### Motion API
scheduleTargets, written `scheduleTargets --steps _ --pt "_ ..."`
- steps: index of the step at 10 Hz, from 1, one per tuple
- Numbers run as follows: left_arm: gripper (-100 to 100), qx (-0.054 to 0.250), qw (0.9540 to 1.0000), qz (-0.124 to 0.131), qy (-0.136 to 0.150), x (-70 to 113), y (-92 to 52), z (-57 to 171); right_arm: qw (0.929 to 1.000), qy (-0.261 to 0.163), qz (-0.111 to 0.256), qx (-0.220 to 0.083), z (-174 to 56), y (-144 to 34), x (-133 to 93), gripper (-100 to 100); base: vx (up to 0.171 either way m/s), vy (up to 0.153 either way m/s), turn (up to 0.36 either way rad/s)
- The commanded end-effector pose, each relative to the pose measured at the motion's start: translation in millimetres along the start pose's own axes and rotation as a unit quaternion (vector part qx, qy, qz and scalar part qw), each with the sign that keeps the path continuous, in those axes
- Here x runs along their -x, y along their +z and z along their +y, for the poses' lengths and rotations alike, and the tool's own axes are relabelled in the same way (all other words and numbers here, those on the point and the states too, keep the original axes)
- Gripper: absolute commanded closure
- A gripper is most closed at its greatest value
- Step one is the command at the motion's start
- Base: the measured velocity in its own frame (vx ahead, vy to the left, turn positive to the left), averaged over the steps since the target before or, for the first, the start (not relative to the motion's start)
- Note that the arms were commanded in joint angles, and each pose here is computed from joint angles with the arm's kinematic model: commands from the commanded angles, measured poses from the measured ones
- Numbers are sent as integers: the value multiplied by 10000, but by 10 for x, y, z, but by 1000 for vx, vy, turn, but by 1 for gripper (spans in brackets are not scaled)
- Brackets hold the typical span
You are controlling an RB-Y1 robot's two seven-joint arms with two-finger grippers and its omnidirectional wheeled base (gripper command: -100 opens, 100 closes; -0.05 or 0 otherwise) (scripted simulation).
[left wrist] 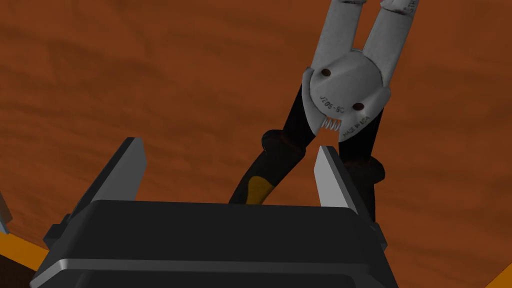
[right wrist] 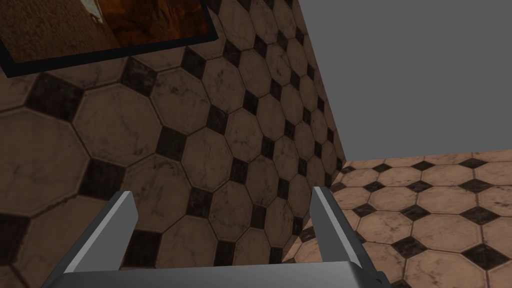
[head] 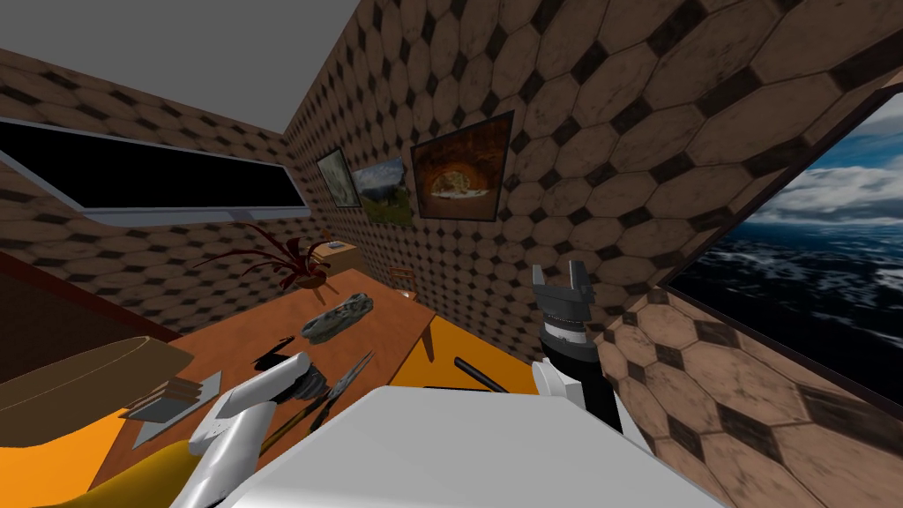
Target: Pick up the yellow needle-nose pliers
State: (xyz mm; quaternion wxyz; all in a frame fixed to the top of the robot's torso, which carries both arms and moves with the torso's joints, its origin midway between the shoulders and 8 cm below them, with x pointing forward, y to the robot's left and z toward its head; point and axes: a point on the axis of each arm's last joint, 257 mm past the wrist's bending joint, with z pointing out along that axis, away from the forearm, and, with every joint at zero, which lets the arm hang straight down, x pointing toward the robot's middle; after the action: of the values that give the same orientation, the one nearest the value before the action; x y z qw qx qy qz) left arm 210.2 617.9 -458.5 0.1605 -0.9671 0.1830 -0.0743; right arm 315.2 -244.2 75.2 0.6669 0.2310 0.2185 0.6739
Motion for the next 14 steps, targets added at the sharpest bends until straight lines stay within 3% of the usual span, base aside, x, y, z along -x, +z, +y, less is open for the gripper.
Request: scheduleTargets --steps 1,3,7,8,9,10,12,13,14 --pt "-100 226 9996 -86 -145 77 35 127 10000 0 0 0 0 0 0 0 15 0 -4" --pt "-100 678 9960 -231 -540 260 71 330 10000 0 0 0 0 0 0 0 16 3 -6" --pt "-100 1448 9817 -466 -1150 539 121 759 10000 0 0 0 0 0 0 0 12 8 10" --pt "-100 1583 9782 -506 -1243 582 130 852 10000 0 0 0 0 0 0 0 2 8 12" --pt "-100 1583 9782 -506 -1243 582 130 852 10000 0 0 0 0 0 0 0 0 0 0" --pt "-100 1782 9731 -565 -1345 638 152 1023 10000 0 0 0 0 0 0 0 -2 6 6" --pt "-100 1756 9738 -558 -1332 621 135 996 10000 0 0 0 0 0 0 0 0 0 0" --pt "0 1763 9736 -560 -1334 624 137 1001 10000 0 0 0 0 0 0 0 0 0 0" --pt "-100 1768 9740 -558 -1306 609 215 1098 10000 0 0 0 0 0 0 0 13 24 45"
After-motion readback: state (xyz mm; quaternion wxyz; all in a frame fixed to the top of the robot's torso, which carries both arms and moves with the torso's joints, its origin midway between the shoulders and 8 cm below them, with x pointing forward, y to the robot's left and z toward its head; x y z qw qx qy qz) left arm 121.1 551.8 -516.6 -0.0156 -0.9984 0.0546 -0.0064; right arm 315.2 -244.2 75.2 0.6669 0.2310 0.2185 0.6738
